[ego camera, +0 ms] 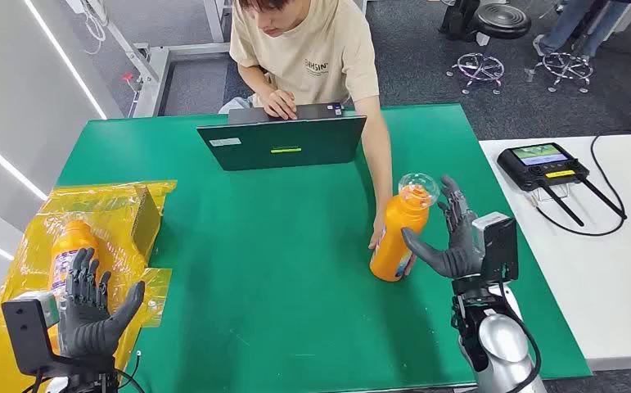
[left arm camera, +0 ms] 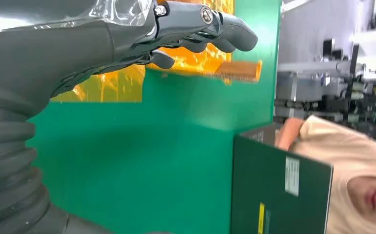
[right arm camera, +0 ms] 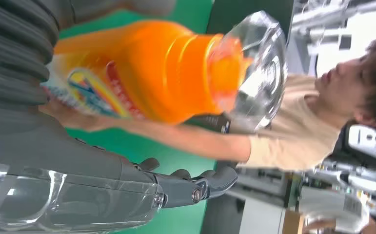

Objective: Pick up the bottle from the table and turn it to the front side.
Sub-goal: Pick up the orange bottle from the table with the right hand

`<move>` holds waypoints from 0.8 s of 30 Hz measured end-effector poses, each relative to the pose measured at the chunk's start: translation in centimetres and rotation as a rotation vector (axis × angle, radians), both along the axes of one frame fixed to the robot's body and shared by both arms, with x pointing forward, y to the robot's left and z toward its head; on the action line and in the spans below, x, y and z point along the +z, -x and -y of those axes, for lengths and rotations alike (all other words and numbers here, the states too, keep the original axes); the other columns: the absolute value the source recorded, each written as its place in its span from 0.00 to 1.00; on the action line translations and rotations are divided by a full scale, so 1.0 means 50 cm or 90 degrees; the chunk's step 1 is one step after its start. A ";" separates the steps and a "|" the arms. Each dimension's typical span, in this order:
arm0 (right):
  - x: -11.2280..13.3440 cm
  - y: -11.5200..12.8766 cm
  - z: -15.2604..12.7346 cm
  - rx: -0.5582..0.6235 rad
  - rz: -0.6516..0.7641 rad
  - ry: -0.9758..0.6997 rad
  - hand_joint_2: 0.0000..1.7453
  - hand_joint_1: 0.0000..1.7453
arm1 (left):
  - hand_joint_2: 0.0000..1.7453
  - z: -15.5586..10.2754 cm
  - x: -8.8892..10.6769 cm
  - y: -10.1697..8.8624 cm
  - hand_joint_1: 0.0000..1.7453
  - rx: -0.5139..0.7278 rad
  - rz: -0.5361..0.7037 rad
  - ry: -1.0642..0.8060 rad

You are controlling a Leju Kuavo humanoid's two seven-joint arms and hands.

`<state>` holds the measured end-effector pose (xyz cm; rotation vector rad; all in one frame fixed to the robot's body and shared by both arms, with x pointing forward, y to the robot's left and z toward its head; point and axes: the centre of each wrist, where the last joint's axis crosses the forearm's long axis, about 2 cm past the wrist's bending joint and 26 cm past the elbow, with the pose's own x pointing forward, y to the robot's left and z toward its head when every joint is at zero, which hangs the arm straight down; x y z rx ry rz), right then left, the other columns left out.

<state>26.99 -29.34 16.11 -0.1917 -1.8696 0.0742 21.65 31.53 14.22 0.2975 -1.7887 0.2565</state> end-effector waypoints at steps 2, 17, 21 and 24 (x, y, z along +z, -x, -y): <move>0.001 -0.003 -0.002 0.008 0.000 -0.003 1.00 1.00 | 1.00 0.003 0.000 -0.001 0.00 -0.006 -0.001 -0.001; 0.007 -0.066 -0.094 0.156 -0.054 -0.025 1.00 1.00 | 1.00 0.035 0.019 -0.024 0.00 -0.056 0.001 -0.017; 0.011 -0.088 -0.115 0.176 -0.064 -0.016 1.00 1.00 | 1.00 0.039 0.018 -0.023 0.00 -0.062 -0.003 -0.017; 0.017 -0.099 -0.120 0.178 -0.063 -0.003 1.00 1.00 | 1.00 0.046 0.019 -0.024 0.00 -0.075 -0.005 -0.016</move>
